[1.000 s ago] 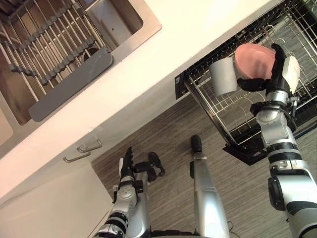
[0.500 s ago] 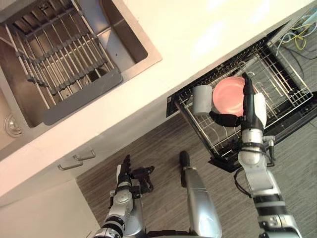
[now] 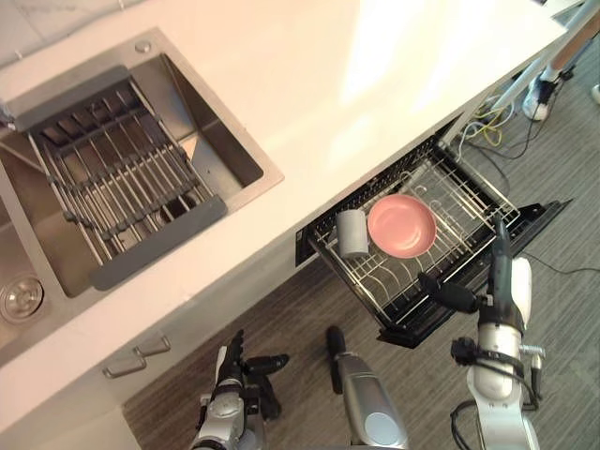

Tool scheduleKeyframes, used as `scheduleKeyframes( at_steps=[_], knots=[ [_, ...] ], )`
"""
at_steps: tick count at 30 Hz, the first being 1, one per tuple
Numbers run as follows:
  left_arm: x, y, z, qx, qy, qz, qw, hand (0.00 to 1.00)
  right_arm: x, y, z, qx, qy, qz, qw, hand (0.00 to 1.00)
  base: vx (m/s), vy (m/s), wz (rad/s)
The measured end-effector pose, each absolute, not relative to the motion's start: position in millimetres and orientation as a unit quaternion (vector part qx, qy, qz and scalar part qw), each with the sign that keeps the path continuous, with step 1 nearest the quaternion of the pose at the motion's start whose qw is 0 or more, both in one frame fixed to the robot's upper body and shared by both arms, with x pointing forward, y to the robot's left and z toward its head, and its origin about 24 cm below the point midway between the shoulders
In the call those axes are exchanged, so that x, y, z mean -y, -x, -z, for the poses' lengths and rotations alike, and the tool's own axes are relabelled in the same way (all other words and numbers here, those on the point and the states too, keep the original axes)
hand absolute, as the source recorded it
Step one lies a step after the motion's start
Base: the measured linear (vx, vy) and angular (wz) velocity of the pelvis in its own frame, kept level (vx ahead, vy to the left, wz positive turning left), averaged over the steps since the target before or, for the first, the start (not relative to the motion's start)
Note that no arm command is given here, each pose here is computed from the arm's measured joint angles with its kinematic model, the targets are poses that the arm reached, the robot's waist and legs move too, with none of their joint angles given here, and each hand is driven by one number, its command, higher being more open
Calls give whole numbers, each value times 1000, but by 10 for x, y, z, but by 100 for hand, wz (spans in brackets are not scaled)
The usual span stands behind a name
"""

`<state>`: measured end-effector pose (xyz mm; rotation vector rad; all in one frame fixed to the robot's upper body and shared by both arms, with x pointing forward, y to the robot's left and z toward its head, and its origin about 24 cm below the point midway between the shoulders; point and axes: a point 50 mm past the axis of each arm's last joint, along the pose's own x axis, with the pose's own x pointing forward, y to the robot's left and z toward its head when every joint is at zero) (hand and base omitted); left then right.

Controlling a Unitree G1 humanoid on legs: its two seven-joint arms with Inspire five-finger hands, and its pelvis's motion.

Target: Walk over to the sink, pick up the cup, carry it to the dishwasher, place the cup inside the dishwasher, then close the dishwasher door

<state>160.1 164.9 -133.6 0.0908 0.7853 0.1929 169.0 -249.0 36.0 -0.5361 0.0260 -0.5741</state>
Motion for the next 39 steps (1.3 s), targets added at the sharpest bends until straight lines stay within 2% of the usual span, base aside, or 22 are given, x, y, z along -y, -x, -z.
scheduleKeyframes(
  at_steps=[6,11,17,22,27,33,39],
  knots=[
    [-1605,-1421,1406,-404,-40,-95,909,100,2519,-1433,-183,-44,141,347,926,100,56,34,-5],
    [-1582,-1332,1439,-416,-26,-105,903,100,2547,-1265,151,-102,37,387,916,100,22,7,-1],
    [-1580,-1233,1473,-429,-5,-122,895,100,2528,-948,728,-215,-99,429,872,100,14,-35,5],
    [-1574,-1182,1489,-435,4,-124,892,100,2474,-807,936,-249,-172,438,846,100,-3,-62,4],
    [-1606,-1174,1490,-435,9,-134,890,100,2452,-914,975,-246,-197,415,854,100,3,-61,5],
    [-1602,-1198,1483,-432,13,-127,893,100,2275,-1140,947,-236,-204,340,887,100,48,-21,1],
    [-1601,-1205,1486,-433,-1,-113,894,100,2285,-1132,942,-238,-192,328,894,100,30,9,4]
  ],
)
